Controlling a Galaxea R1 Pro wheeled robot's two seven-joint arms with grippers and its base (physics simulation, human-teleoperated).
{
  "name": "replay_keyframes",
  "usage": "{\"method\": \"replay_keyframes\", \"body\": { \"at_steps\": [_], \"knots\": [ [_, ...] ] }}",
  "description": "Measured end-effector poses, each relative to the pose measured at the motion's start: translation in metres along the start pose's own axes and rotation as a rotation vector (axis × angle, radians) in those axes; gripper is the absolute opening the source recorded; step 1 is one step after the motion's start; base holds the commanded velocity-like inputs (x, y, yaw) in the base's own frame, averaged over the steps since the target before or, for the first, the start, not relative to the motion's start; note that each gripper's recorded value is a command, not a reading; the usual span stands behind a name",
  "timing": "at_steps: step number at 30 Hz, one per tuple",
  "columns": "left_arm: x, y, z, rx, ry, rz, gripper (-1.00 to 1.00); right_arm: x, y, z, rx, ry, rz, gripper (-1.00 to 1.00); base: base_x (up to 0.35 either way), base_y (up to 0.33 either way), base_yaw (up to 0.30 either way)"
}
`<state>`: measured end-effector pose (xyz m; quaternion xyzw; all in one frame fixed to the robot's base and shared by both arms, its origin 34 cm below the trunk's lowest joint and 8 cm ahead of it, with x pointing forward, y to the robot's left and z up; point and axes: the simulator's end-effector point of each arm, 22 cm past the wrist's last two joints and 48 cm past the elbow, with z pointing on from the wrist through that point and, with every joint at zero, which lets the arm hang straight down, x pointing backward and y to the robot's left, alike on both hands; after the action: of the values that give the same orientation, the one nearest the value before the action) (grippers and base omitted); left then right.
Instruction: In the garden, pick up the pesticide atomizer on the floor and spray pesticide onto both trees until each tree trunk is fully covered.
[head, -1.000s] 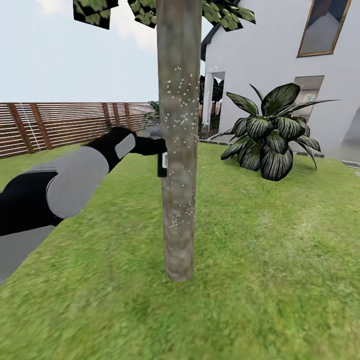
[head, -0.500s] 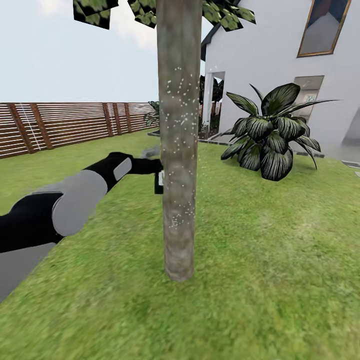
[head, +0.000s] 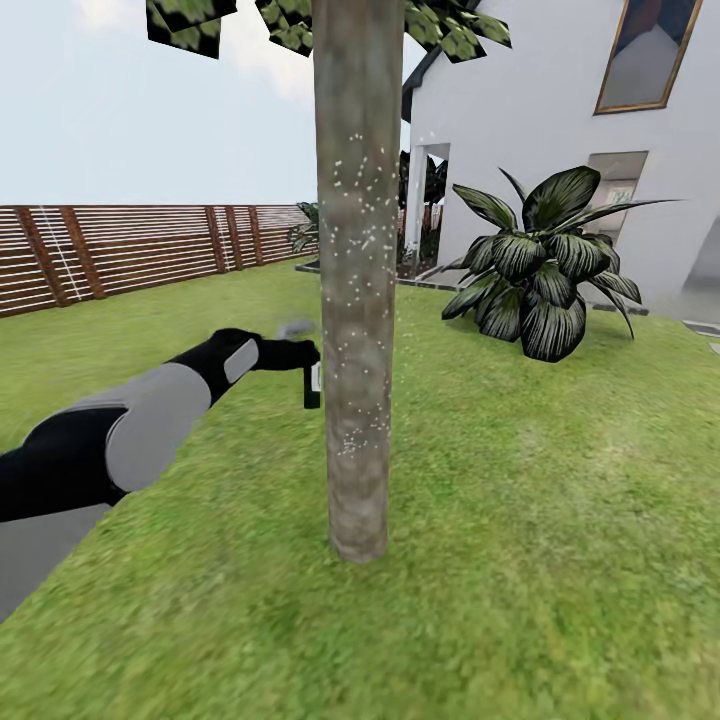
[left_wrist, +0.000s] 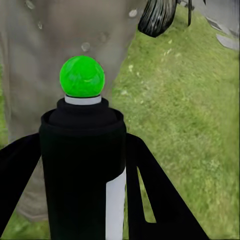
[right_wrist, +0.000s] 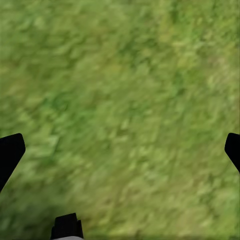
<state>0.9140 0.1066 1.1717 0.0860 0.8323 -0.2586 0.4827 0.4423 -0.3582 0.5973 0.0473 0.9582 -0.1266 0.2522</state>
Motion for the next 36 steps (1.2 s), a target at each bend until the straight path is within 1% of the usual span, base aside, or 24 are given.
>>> {"method": "replay_keyframes", "body": {
  "at_steps": [1,2,5,6,7,8,9,10,11,12,14,16,17,18,21,24,25,26,27,29,30,32,36],
  "knots": [
    [0.013,-0.006,0.008,0.010,-0.001,0.007,-1.00,0.000,0.000,0.000,0.000,0.000,0.000,1.00,0.000,0.000,0.000],
    [0.027,-0.007,0.014,0.014,0.002,0.011,-1.00,0.000,0.000,0.000,0.000,0.000,0.000,1.00,0.000,0.000,0.000],
    [0.054,-0.005,0.022,0.015,0.020,0.003,-1.00,0.000,0.000,0.000,0.000,0.000,0.000,1.00,0.000,0.000,0.000],
    [0.070,0.000,0.025,0.006,0.039,0.013,-1.00,0.000,0.000,0.000,0.000,0.000,0.000,1.00,0.000,0.000,0.000],
    [0.076,0.003,0.025,-0.001,0.046,0.025,-1.00,0.000,0.000,0.000,0.000,0.000,-0.001,1.00,0.000,0.000,0.000],
    [0.078,0.004,0.026,-0.003,0.049,0.030,-1.00,0.000,0.000,0.000,0.000,0.000,0.000,1.00,0.000,0.000,0.000],
    [0.083,0.009,0.026,-0.015,0.060,0.055,-1.00,0.001,0.000,0.000,0.000,0.002,-0.001,1.00,0.000,0.000,0.000],
    [0.084,0.013,0.024,-0.023,0.061,0.060,-1.00,0.002,0.000,0.000,0.000,0.002,-0.001,1.00,0.000,0.000,0.000],
    [0.083,0.028,0.020,-0.046,0.061,0.069,-1.00,0.003,0.000,-0.001,-0.001,0.003,-0.001,1.00,0.000,0.000,0.000],
    [0.080,0.048,0.012,-0.075,0.057,0.067,-1.00,0.003,0.001,-0.001,-0.001,0.003,-0.002,1.00,0.000,0.000,0.000],
    [0.076,0.077,-0.001,-0.115,0.050,0.059,-1.00,0.003,0.001,-0.001,-0.001,0.004,-0.002,1.00,0.000,0.000,0.000],
    [0.078,0.098,-0.010,-0.143,0.052,0.051,-1.00,0.004,0.001,-0.001,-0.001,0.004,-0.002,1.00,0.000,0.000,0.000],
    [0.085,0.102,-0.010,-0.146,0.060,0.044,-1.00,0.004,0.001,-0.001,-0.001,0.004,-0.002,1.00,0.000,0.000,0.000],
    [0.091,0.102,-0.008,-0.144,0.057,0.042,-1.00,0.003,0.000,-0.001,-0.001,0.004,-0.002,1.00,0.000,0.000,0.000],
    [0.116,0.093,0.003,-0.124,0.058,0.049,-1.00,0.004,0.001,-0.001,-0.001,0.005,-0.002,1.00,0.000,0.000,0.000],
    [0.143,0.083,0.014,-0.101,0.031,0.069,-1.00,0.004,0.001,-0.001,-0.001,0.005,-0.001,1.00,0.000,0.000,0.000],
    [0.159,0.078,0.019,-0.091,0.027,0.074,-1.00,0.004,0.001,-0.001,-0.001,0.005,-0.002,1.00,0.000,0.000,0.000],
    [0.184,0.072,0.024,-0.076,-0.011,0.060,-1.00,0.004,0.001,-0.001,-0.003,0.004,-0.002,1.00,0.000,0.000,0.000],
    [0.232,0.075,0.025,-0.077,0.027,0.078,-1.00,0.005,0.002,-0.001,-0.003,0.005,-0.003,1.00,0.000,0.000,0.000],
    [0.257,0.076,0.023,-0.075,-0.016,0.087,-1.00,0.004,0.002,-0.001,-0.004,0.004,-0.002,1.00,0.000,0.000,0.000],
    [0.284,0.076,0.021,-0.074,-0.016,0.093,-1.00,0.004,0.002,-0.001,-0.004,0.004,-0.002,1.00,0.000,0.000,0.000],
    [0.303,0.076,0.019,-0.074,-0.021,0.086,-1.00,0.004,0.003,-0.001,-0.006,0.003,-0.002,1.00,0.000,0.035,0.000],
    [0.312,0.076,0.017,-0.077,-0.028,0.075,-1.00,0.004,0.005,-0.002,-0.008,0.003,-0.002,1.00,0.046,0.236,0.000]
  ]
}}
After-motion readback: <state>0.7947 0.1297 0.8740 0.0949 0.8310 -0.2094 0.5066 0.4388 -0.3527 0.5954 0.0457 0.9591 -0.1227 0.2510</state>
